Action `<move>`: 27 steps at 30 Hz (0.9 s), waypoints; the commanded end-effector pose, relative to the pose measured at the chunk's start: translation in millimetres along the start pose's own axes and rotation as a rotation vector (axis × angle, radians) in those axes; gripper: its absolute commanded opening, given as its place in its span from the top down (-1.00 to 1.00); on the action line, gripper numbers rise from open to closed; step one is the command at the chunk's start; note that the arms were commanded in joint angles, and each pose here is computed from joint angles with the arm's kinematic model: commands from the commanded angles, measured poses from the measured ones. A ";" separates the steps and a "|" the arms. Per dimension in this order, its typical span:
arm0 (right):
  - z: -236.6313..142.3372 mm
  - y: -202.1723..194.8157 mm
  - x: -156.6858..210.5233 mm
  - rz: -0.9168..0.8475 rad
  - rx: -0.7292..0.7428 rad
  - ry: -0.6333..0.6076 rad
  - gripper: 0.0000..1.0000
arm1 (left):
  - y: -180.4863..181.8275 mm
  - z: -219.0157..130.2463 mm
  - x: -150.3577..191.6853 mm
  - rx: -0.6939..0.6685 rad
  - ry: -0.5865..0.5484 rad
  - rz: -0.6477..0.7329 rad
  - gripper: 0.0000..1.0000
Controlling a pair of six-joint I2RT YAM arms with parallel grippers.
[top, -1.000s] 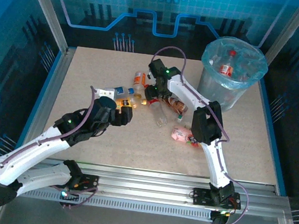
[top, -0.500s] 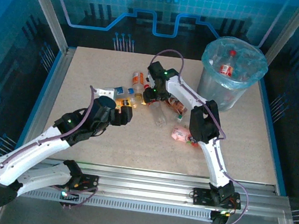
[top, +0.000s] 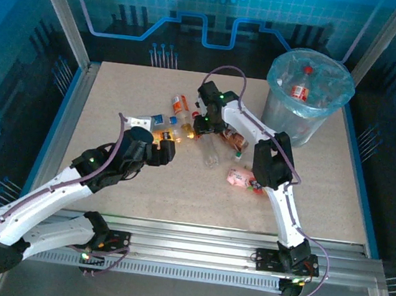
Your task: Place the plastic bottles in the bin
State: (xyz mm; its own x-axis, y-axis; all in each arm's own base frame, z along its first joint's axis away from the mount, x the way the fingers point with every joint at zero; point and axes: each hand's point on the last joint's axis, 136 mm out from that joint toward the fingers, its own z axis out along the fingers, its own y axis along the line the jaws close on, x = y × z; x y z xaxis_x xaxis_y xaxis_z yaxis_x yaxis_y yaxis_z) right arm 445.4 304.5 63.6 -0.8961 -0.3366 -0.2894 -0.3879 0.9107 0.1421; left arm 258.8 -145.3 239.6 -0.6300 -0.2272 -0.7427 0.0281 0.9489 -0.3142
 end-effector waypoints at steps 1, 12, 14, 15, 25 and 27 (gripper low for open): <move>-31.4 -0.8 -6.1 0.021 -0.003 -0.053 0.25 | -5.9 -14.2 -16.3 0.031 -0.032 -0.025 -0.74; -82.2 5.0 -2.9 0.037 -0.021 -0.149 0.31 | -12.6 -17.9 -22.5 0.054 -0.034 -0.013 -0.74; -97.5 8.4 -3.6 0.042 -0.040 -0.181 0.32 | -16.0 -16.9 -23.3 0.071 -0.038 -0.014 -0.74; -104.9 10.6 -3.8 0.042 -0.053 -0.195 0.32 | -18.0 -16.1 -23.2 0.080 -0.038 -0.016 -0.75; -200.2 58.4 -6.4 -0.025 -0.340 -0.407 0.30 | -78.7 -0.8 -18.1 0.359 0.013 -0.016 -0.79; -216.2 68.8 -5.2 -0.032 -0.405 -0.437 0.30 | -83.9 2.8 -19.3 0.380 0.008 -0.028 -0.80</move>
State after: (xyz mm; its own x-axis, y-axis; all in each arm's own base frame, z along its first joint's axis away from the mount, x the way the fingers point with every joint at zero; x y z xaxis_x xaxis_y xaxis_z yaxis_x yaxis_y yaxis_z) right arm 387.9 301.8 243.1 -0.7787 -0.2013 -0.5942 -0.4789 0.8026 0.3558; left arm 267.6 -204.0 269.4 -0.6506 -0.2437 -0.7192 0.2210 0.8454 -0.4864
